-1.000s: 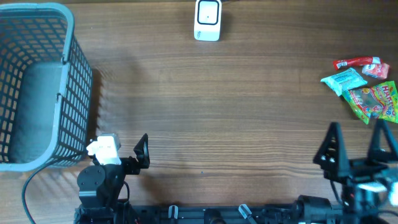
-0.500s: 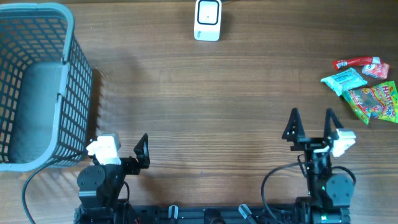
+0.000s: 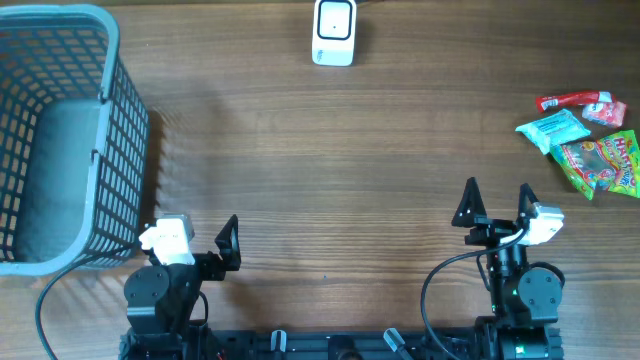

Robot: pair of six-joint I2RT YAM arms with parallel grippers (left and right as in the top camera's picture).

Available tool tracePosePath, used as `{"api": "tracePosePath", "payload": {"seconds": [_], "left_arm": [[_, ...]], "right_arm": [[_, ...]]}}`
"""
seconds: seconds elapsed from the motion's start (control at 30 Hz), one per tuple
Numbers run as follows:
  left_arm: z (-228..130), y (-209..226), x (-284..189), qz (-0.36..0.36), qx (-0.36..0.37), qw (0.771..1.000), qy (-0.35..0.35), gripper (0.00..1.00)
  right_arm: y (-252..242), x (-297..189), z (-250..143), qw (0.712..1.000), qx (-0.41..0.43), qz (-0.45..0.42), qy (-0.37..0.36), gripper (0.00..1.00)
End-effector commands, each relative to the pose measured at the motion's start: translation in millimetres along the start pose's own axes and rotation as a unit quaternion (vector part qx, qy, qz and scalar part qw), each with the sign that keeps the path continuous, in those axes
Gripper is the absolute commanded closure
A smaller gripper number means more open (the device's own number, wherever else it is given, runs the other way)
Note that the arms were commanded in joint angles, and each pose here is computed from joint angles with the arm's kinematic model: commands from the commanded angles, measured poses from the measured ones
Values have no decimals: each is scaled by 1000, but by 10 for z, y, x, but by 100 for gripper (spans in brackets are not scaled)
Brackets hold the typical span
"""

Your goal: Scan the item barcode

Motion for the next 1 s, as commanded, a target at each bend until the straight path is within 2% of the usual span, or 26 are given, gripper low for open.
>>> {"api": "tracePosePath", "payload": {"seconds": [0.0,0.1,0.23,0.3,0.4,0.63,0.97], "left_arm": [[13,-6,-7,0,1,1000,-7,0],[55,2,-7,10,8,1000,-25,0],[178,-69,131,-51,26,991,-119,0],[146,-63,208,-66,37,987,-141,0],[32,-40,294,-68,82,985,-135,0],[53,25,313,-32,72,983,-164,0],[40,7,315,-42,89,983,-158,0]], "right_arm": [[-1,-6,13,1000,-8,-4,-6,0],[-1,-6,13,1000,-8,-4,-6,0],[-1,-6,13,1000,-8,-4,-6,0],[-1,-6,13,1000,-8,-4,-6,0],[-1,-6,13,1000,-8,-4,-6,0],[-1,-6,13,1000,-8,-4,-6,0],[-1,-6,13,1000,-8,-4,-6,0]]}}
Point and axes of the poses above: each gripper's point midway between its finger pads, its own x axis out along the fingers, its own y axis along the line the jaws close on, z = x × y, the point moved 10 cm from there along -x, back along the fingers, and after that the axes turned 12 degrees about -x, right-handed, at the moved point
